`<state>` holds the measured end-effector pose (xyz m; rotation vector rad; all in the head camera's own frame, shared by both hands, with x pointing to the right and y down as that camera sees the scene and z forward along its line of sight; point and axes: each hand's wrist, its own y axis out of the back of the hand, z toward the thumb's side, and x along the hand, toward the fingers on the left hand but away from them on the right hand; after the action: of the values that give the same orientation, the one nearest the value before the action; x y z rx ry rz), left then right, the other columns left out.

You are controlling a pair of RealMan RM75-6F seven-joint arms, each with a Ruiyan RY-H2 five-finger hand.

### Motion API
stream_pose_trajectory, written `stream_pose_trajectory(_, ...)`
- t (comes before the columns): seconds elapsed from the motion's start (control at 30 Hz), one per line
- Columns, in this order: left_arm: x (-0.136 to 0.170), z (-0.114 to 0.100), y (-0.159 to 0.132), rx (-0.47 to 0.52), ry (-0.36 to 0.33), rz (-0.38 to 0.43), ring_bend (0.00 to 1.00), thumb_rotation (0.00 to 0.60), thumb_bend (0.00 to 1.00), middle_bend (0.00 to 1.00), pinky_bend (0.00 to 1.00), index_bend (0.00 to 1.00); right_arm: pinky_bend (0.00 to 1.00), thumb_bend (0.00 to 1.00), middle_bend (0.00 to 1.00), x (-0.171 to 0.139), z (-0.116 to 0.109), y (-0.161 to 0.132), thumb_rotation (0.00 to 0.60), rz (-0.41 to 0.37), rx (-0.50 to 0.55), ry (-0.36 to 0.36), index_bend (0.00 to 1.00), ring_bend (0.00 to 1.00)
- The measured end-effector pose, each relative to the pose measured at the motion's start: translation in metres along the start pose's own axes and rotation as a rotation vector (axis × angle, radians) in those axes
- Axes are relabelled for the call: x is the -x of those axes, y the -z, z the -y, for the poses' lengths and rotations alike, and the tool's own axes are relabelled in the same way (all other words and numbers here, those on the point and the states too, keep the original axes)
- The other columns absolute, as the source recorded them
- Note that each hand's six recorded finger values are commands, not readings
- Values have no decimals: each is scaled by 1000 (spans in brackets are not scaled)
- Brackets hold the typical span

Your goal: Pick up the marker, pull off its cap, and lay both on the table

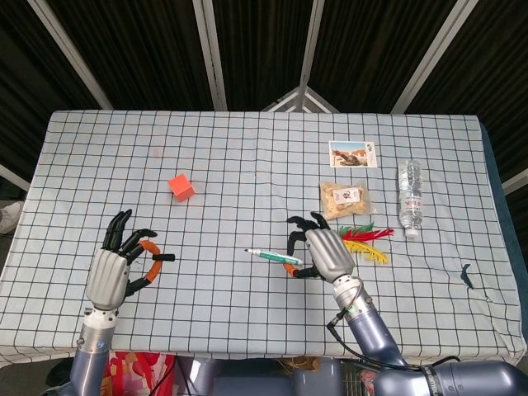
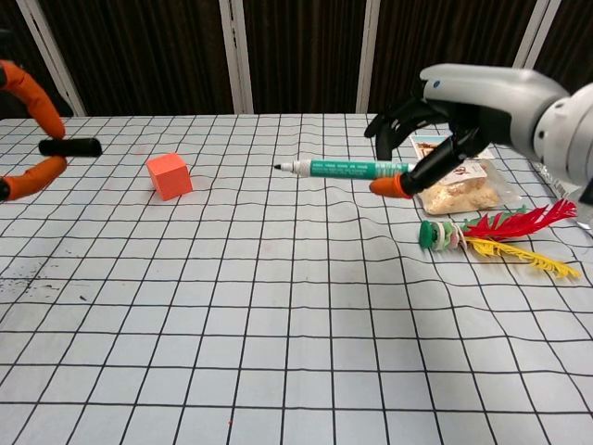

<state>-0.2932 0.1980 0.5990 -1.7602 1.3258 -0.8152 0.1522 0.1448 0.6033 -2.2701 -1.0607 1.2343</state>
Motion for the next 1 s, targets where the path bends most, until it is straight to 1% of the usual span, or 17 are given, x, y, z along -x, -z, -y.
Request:
stream_pose_trajectory(0.07, 5, 6, 11, -4, 14, -12, 0, 600, 556, 358, 47, 606, 53, 510, 213, 1, 11, 6, 600, 0, 18, -17, 766, 231)
stream_pose_trajectory(0.23, 15, 29, 41, -5, 57, -59, 0, 600, 556, 358, 47, 606, 53, 511, 214, 7, 36, 16, 600, 2, 41, -51, 767, 231)
stream_pose_trajectory(0.33, 15, 44, 52, 19, 71, -84, 0, 600, 556, 354, 47, 606, 53, 517, 215, 13, 48, 21, 600, 7, 45, -64, 767, 231)
stream_pose_trajectory(0.43, 12, 58, 58, 46, 83, -97, 0, 600, 556, 351, 47, 606, 53, 518, 215, 21, 59, 26, 600, 13, 41, -74, 767, 231)
stream_pose_trajectory(0.6, 2, 83, 57, 56, 108, -85, 0, 600, 556, 329, 47, 597, 53, 518, 215, 33, 74, 33, 600, 23, 30, -88, 766, 231)
stream_pose_trajectory(0.63, 0, 88, 56, 61, 114, -83, 0, 600, 556, 319, 47, 588, 53, 518, 215, 35, 77, 34, 600, 26, 26, -93, 767, 231)
stream_pose_trajectory(0.73, -6, 102, 53, 64, 140, -76, 0, 600, 554, 248, 26, 517, 53, 519, 215, 42, 86, 38, 600, 33, 18, -108, 766, 231)
stream_pose_trajectory(0.77, -7, 106, 52, 60, 151, -74, 0, 600, 553, 215, 13, 481, 53, 519, 215, 43, 88, 38, 600, 35, 15, -114, 755, 227)
stream_pose_trajectory(0.83, -8, 116, 52, 45, 183, -71, 0, 600, 553, 165, 1, 414, 50, 515, 215, 46, 94, 40, 600, 36, 2, -130, 691, 211)
stream_pose_trajectory(0.9, -7, 122, 51, 22, 210, -65, 0, 600, 554, 122, 0, 356, 42, 471, 215, 47, 96, 42, 600, 37, -17, -138, 581, 188)
stream_pose_trajectory(1.0, -6, 124, 50, -4, 226, -50, 0, 600, 553, 91, 0, 314, 37, 398, 214, 48, 99, 44, 600, 41, -59, -155, 464, 178)
